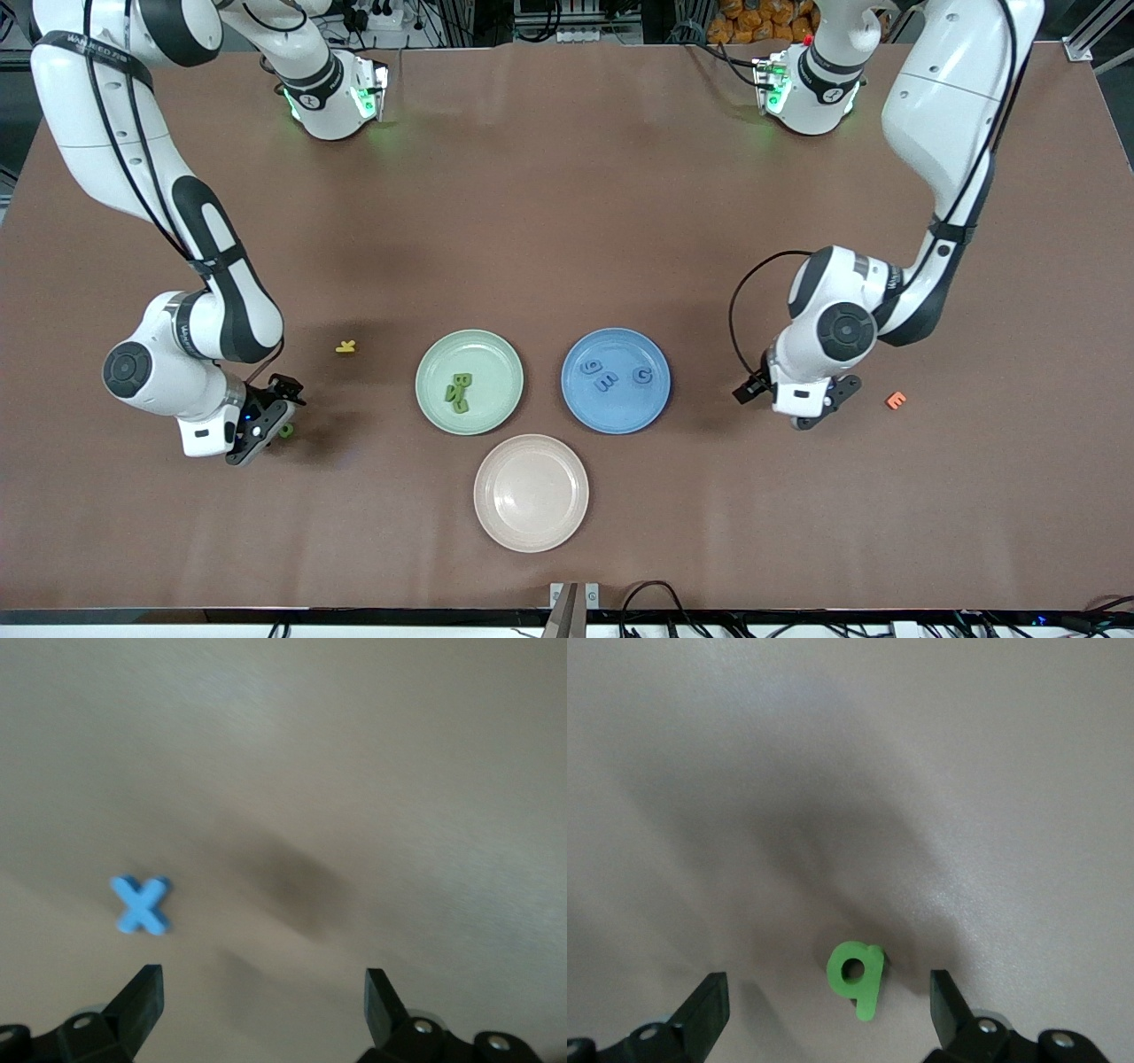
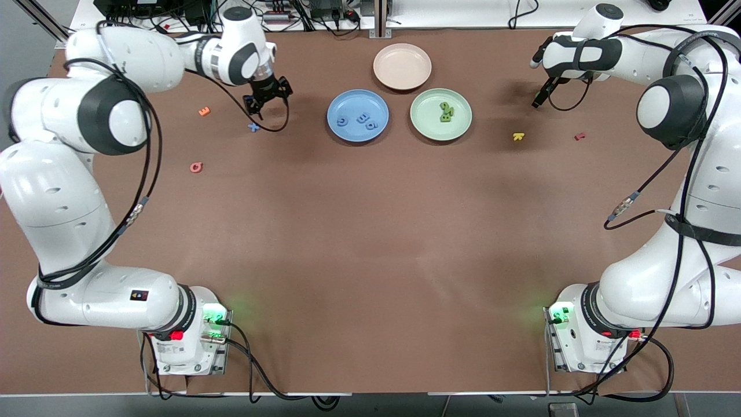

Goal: Sort letters by color into matching plates
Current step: 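Grasp the green p with the right gripper while the left gripper reaches X, then carry the p to the green plate while the left gripper grasps blue X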

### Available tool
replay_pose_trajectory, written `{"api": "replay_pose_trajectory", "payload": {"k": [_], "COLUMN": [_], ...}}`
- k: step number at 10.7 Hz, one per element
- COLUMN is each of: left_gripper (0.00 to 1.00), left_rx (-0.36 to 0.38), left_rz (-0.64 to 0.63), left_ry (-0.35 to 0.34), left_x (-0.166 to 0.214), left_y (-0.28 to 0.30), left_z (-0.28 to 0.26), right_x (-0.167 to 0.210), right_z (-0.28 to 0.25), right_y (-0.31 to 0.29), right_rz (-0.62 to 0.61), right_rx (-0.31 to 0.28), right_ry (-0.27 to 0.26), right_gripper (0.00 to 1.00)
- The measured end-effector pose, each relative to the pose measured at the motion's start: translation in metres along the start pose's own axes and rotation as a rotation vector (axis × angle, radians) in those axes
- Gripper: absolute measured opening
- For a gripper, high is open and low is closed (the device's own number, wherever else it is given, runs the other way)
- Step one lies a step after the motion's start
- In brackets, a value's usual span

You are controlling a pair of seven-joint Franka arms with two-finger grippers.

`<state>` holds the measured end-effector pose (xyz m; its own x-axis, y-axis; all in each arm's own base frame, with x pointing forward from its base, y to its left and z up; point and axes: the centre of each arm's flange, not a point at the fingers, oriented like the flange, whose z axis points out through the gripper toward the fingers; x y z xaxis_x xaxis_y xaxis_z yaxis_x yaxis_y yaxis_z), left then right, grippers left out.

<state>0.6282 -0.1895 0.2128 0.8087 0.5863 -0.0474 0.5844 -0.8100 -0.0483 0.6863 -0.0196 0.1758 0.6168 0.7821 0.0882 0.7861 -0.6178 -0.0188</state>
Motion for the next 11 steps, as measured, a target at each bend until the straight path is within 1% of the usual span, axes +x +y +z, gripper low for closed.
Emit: {"api": "replay_pose_trajectory", "payload": {"k": [1,2,3,5,6,7,8,11], "left_gripper": [1.0,1.0,1.0,1.0,1.0,1.0,1.0,1.0], "left_rx": [0.005,0.012,0.019,0.009,-0.003,-0.02,-0.037,-0.04], "left_rz": [0.007,0.026,0.055,0.097,0.1,0.092,0.08,0.06], "left_ry": [0.0,-0.001,-0.002,0.008,0.015,0.024,0.031,0.024], "left_x": [0.004,0.002,-0.002,-0.003,-0.001,0.0,0.002,0.005], "left_y": [-0.01,-0.017,-0.02,-0.034,-0.044,-0.055,-0.065,-0.081], "left_z": [-0.003,-0.004,-0.004,-0.005,-0.001,0.006,0.014,0.028], "right_x": [-0.001,-0.003,-0.003,0.0,0.001,0.001,0.001,0.002], "right_z": [0.002,0.005,0.007,0.001,0.0,0.0,-0.001,-0.001], "right_y": [0.001,0.001,0.002,0.006,0.007,0.007,0.007,0.007], "right_rz": [0.0,-0.001,-0.004,-0.015,-0.016,-0.017,-0.017,-0.015], "right_rx": [-0.003,-0.004,-0.006,-0.025,-0.029,-0.029,-0.03,-0.029], "right_ry": [-0.001,-0.002,-0.002,0.001,0.002,0.002,0.002,0.002], "right_gripper": [0.96,0.93,0.84,0.51,0.39,0.36,0.29,0.27]}}
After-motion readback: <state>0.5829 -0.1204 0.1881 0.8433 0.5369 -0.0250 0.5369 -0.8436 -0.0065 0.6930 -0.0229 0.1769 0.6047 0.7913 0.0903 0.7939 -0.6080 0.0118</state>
